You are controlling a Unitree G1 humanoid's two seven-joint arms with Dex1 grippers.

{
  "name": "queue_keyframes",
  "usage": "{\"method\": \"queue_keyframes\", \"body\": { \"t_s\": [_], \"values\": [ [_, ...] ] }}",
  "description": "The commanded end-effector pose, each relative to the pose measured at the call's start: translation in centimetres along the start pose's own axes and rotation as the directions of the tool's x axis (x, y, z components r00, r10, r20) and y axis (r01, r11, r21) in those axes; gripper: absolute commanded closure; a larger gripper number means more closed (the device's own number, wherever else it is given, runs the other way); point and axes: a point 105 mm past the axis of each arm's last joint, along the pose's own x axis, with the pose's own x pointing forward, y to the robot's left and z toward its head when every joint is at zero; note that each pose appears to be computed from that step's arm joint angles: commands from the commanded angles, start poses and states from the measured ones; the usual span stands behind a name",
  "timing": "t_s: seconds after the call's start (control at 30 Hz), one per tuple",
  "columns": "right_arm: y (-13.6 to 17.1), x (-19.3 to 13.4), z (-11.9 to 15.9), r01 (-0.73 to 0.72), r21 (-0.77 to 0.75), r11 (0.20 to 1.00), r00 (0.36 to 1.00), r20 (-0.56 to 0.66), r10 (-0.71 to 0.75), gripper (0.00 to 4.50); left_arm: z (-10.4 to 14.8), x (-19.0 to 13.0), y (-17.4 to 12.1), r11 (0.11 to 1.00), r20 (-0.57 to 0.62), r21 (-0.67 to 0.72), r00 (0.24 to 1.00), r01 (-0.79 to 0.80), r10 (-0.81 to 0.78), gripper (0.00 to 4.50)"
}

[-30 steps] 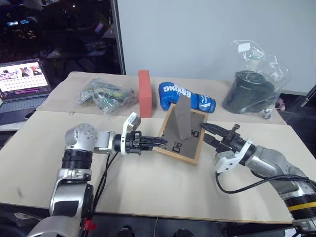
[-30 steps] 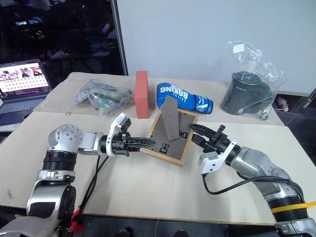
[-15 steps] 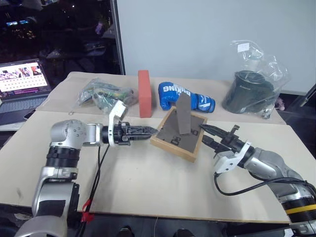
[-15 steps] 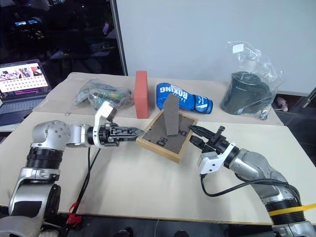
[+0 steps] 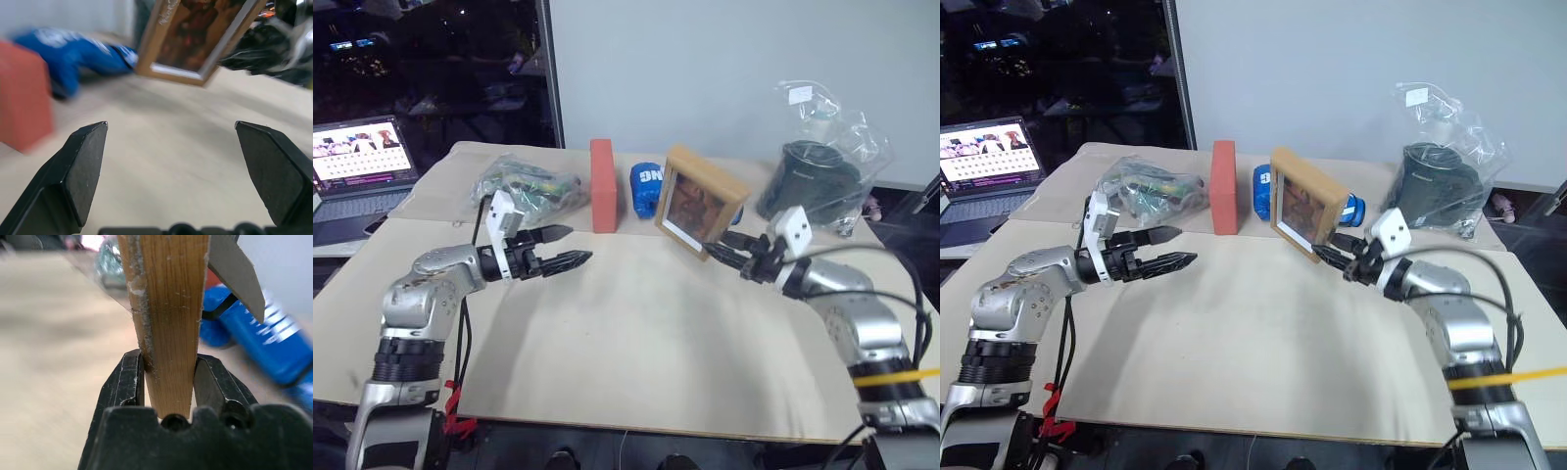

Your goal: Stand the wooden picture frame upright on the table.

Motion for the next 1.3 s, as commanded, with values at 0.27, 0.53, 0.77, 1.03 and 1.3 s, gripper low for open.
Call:
{"method": "queue_keyframes", "body": {
  "t_s": [0.27, 0.53, 0.77, 1.03, 1.3],
  "values": [
    [-0.2, 1.8, -0.6, -0.101, 0.421, 0.902, 0.982, -0.103, 0.158, 3.34, 0.2, -1.6, -1.1, 0.996, 0.022, 0.080, 0.999, -0.036, 0.035, 0.00],
    [1.8, 1.7, -3.9, -0.182, 0.553, 0.813, 0.946, -0.126, 0.298, 3.34, -0.1, -2.8, -1.0, 0.995, 0.029, 0.022, 0.995, -0.096, 0.096, 0.00],
    [4.5, 1.5, -6.5, -0.285, 0.525, 0.802, 0.907, -0.123, 0.403, 3.34, 0.4, -3.4, -0.3, 0.990, 0.052, -0.011, 0.989, -0.141, 0.142, 0.00],
    [6.8, 1.2, -8.8, -0.301, 0.516, 0.802, 0.885, -0.162, 0.436, 3.34, 0.0, -2.7, -0.4, 0.991, 0.034, 0.027, 0.991, -0.129, 0.128, 0.00],
    [8.0, 0.5, -9.6, -0.305, 0.502, 0.809, 0.876, -0.187, 0.446, 3.35, -0.4, -2.2, -0.1, 0.993, 0.014, 0.016, 0.993, -0.120, 0.120, 0.00]
  ]
}}
